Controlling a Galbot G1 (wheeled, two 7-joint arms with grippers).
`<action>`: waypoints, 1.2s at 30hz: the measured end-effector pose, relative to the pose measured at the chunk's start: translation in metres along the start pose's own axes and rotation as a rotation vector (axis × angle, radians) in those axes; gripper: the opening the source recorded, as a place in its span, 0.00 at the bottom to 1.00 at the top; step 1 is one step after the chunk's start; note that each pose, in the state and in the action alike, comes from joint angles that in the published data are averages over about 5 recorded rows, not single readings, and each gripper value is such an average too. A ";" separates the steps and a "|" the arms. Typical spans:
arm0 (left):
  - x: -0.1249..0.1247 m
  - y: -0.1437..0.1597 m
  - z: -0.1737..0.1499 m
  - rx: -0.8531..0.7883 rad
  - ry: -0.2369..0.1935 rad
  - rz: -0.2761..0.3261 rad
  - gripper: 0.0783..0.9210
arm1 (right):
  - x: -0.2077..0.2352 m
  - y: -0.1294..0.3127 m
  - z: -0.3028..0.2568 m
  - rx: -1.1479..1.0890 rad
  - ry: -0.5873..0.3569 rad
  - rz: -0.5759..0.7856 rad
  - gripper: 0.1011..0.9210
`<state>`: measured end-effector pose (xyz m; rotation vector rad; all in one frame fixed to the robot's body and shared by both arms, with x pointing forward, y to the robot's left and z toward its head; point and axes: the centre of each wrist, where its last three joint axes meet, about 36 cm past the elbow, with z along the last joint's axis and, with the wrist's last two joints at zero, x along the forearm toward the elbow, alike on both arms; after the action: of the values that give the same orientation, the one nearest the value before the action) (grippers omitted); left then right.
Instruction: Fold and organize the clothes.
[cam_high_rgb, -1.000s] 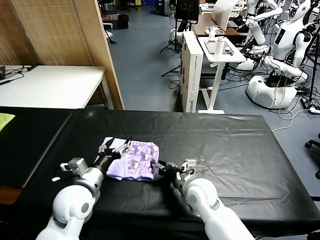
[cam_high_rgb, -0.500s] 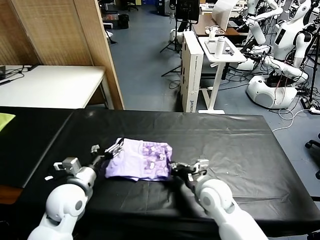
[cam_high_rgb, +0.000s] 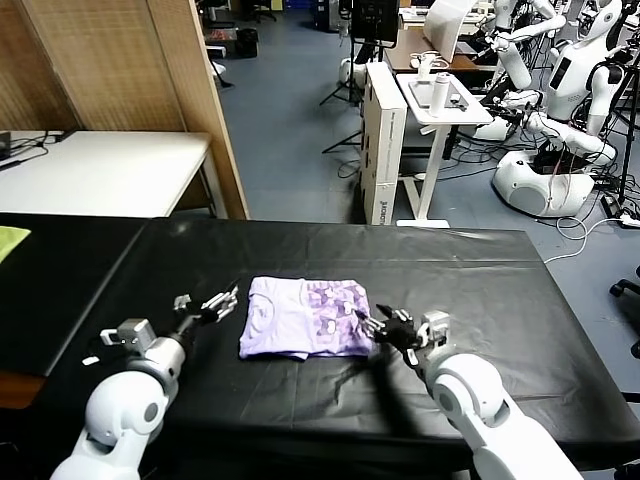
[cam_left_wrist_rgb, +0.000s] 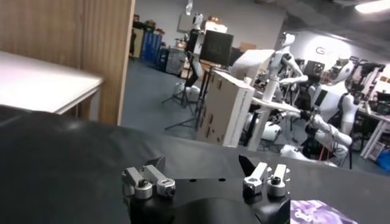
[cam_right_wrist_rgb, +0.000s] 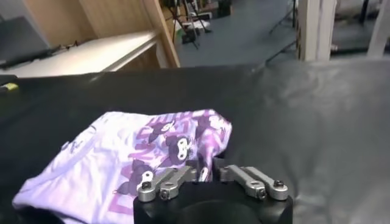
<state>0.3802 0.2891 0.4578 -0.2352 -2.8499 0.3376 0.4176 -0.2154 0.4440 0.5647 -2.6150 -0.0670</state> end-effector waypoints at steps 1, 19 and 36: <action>0.000 0.000 0.001 0.001 0.002 0.000 0.98 | 0.000 -0.001 0.001 0.012 -0.018 0.002 0.81; 0.009 0.016 0.009 -0.020 0.006 -0.049 0.98 | -0.053 -0.008 0.037 0.255 -0.049 0.152 0.98; 0.033 0.024 0.010 -0.137 -0.110 -0.047 0.98 | 0.036 -0.020 0.027 0.202 -0.447 0.135 0.98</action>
<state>0.3486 0.3159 0.4501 -0.1802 -2.9851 0.1501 0.3836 -0.2497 0.4324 0.4821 -3.1138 0.1299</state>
